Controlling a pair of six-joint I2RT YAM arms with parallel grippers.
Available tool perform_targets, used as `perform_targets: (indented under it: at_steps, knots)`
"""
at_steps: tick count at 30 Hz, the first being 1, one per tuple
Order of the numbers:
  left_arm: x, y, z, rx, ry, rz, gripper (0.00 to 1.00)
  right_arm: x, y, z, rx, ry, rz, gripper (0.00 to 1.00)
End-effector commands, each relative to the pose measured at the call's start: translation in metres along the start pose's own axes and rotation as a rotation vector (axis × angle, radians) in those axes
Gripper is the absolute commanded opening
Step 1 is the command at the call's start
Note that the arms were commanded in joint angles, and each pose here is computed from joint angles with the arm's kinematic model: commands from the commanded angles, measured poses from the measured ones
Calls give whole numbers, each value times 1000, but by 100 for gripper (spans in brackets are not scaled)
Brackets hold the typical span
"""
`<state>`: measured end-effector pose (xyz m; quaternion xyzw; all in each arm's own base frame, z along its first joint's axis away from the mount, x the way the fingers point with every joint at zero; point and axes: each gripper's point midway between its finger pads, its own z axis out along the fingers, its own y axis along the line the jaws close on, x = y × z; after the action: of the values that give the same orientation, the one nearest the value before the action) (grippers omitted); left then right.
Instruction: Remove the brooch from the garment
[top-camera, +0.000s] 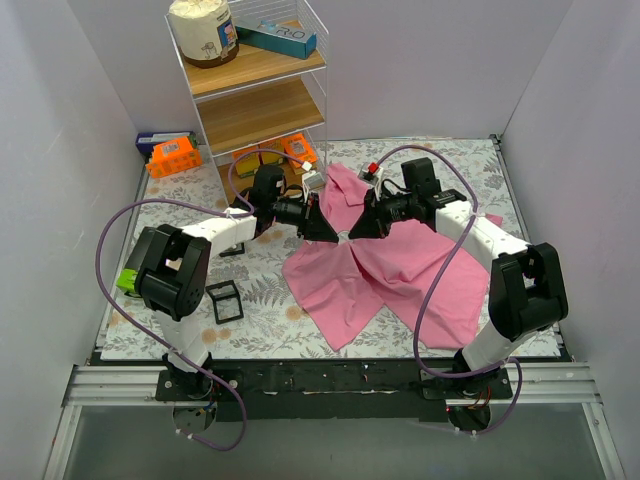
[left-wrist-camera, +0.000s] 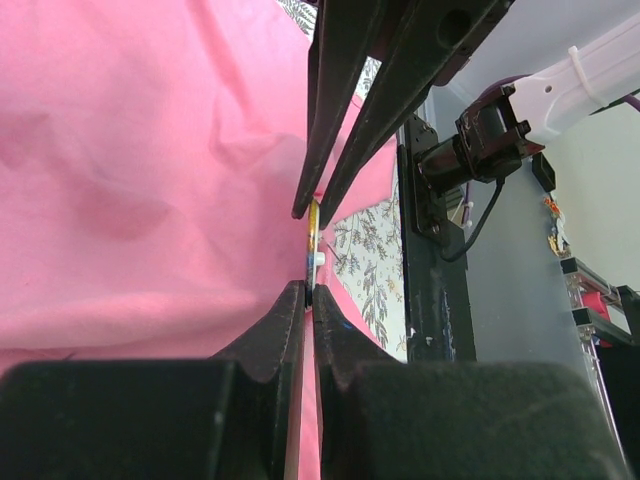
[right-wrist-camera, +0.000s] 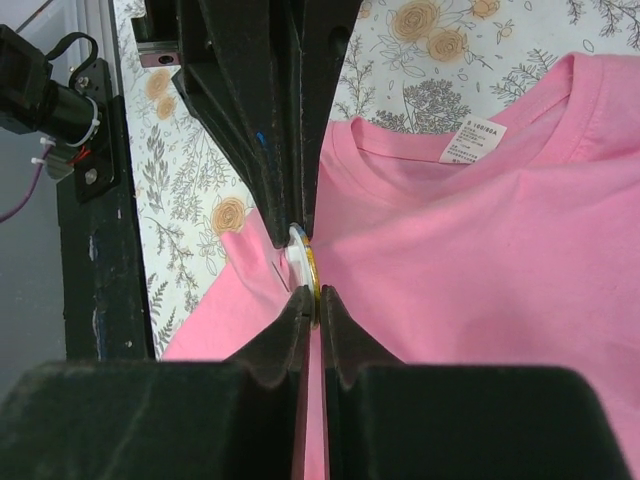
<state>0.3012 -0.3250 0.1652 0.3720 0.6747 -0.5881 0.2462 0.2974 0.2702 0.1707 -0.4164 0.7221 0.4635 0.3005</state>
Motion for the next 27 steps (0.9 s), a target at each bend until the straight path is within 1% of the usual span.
perform_targets:
  at_steps: [1,2,3,5,6,8,10,11,15,16,19,20,21,22,23,27]
  knots:
    - [-13,-12,-5,15,-20,51,0,-7,10,2,-57,-24,-30,4]
    - [-13,-12,-4,12,-19,51,0,-6,10,1,-55,-23,-38,1]
    - [-15,-11,-5,3,-22,54,0,-6,10,1,-55,-21,-43,1]
    - [-13,-8,-5,-15,-19,44,7,-7,9,0,-46,-18,-67,1]
    - [-14,-7,-6,-22,-20,50,13,-7,9,-2,-40,-12,-86,1]
    - [-17,-5,-9,-60,-23,52,28,-8,6,-4,-9,2,-107,1]
    - [-18,-4,-12,-86,-23,64,35,-9,-2,-8,47,23,-134,1]
    - [-19,-5,-16,-111,-23,69,40,-10,-4,-11,69,28,-155,1]
    - [-5,-4,-25,-145,10,112,46,-14,-23,-21,205,62,-180,1]
    - [5,-4,-25,-145,26,126,47,-17,-29,-25,243,67,-181,1]
    - [12,-2,-23,-174,27,148,51,-22,-29,-28,265,68,-189,1]
    - [22,-2,-19,-174,38,123,52,-27,-27,-30,267,63,-193,1]
    - [24,1,-17,-182,34,111,53,-28,-27,-30,264,66,-184,1]
    - [19,3,-14,-191,10,137,57,-28,-26,-30,261,69,-172,1]
    - [21,2,-10,-188,4,112,58,-27,-27,-29,260,73,-151,1]
    - [8,10,3,-229,-24,158,58,-25,-27,-27,260,67,-126,1]
